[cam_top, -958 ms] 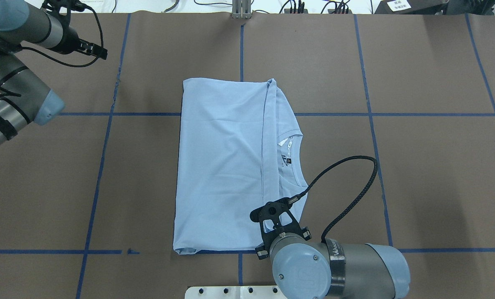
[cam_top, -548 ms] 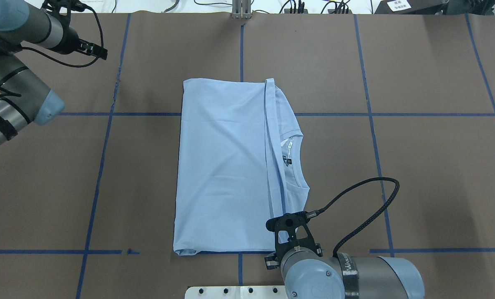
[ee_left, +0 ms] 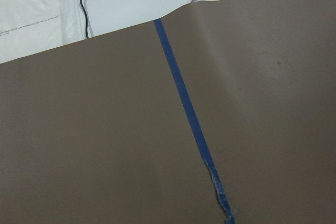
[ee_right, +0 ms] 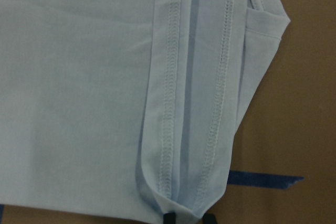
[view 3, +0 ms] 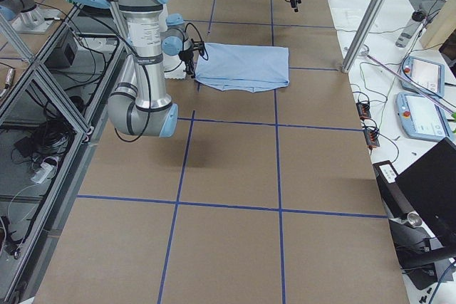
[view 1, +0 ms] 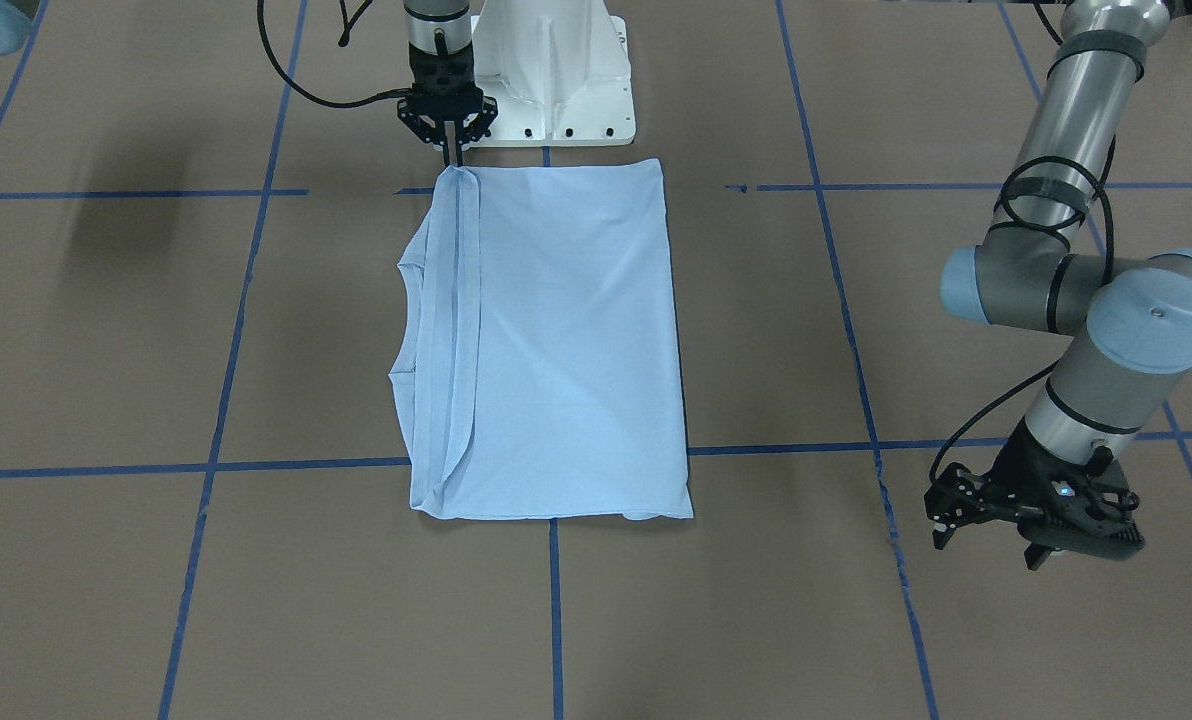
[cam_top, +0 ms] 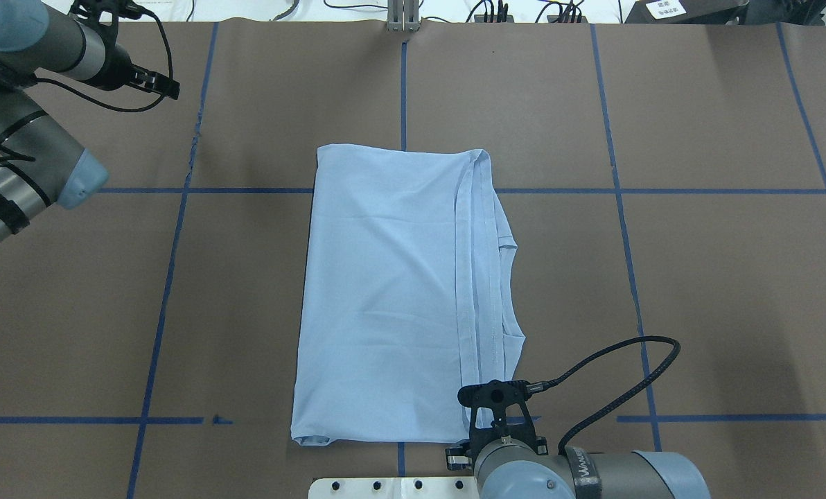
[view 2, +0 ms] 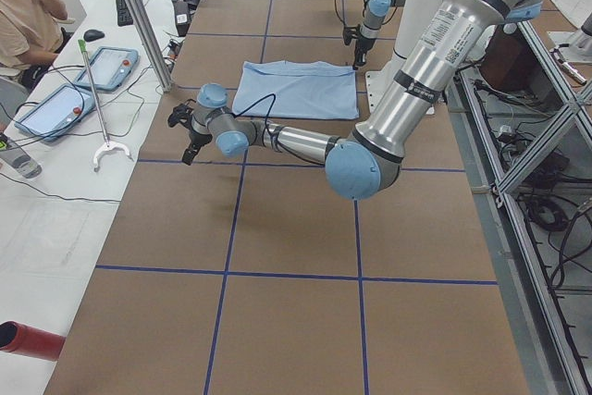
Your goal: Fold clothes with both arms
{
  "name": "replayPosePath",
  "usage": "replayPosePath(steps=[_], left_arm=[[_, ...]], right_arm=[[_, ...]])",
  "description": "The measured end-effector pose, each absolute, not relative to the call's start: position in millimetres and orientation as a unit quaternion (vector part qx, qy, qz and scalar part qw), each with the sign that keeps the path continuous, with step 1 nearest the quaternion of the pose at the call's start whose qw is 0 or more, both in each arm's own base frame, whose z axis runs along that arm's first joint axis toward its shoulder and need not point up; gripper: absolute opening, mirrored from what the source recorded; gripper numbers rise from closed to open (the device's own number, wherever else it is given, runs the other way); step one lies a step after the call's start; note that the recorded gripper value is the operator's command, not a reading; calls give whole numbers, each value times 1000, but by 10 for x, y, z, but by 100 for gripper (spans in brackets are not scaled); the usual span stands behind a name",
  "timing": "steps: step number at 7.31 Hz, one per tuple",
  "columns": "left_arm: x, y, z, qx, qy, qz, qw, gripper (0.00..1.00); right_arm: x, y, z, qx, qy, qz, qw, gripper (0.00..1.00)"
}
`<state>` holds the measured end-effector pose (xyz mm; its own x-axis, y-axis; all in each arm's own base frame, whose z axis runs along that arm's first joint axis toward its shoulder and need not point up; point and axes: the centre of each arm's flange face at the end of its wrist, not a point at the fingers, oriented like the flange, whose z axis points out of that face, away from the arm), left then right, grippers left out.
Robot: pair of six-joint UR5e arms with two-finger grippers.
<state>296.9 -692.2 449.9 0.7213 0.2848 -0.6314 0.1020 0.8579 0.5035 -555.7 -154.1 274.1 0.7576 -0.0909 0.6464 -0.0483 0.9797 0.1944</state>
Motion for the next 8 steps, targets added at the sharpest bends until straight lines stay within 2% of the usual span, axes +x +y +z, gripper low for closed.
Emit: replayPosePath(steps=[2, 3, 5, 7, 8], left_arm=[[2969, -6900, 4524, 260, 370, 52, 890, 100], [2971, -6892, 4533, 260, 370, 52, 891, 100], [2972, -6884, 4526, 261, 370, 53, 890, 100], [2969, -6880, 4516, 262, 370, 53, 890, 100], [2967, -6880, 4516, 262, 370, 53, 890, 100]], right_arm=[[-5522, -1751, 2666, 124, -347, -48, 928, 100], [-5517, -1831, 2654, 134, -344, -61, 927, 93], [-5547, -1880, 2664, 141, -339, -73, 927, 41], [-5666, -1894, 2640, 144, -335, -81, 928, 8], [-5698, -1895, 2622, 144, -335, -83, 927, 6]])
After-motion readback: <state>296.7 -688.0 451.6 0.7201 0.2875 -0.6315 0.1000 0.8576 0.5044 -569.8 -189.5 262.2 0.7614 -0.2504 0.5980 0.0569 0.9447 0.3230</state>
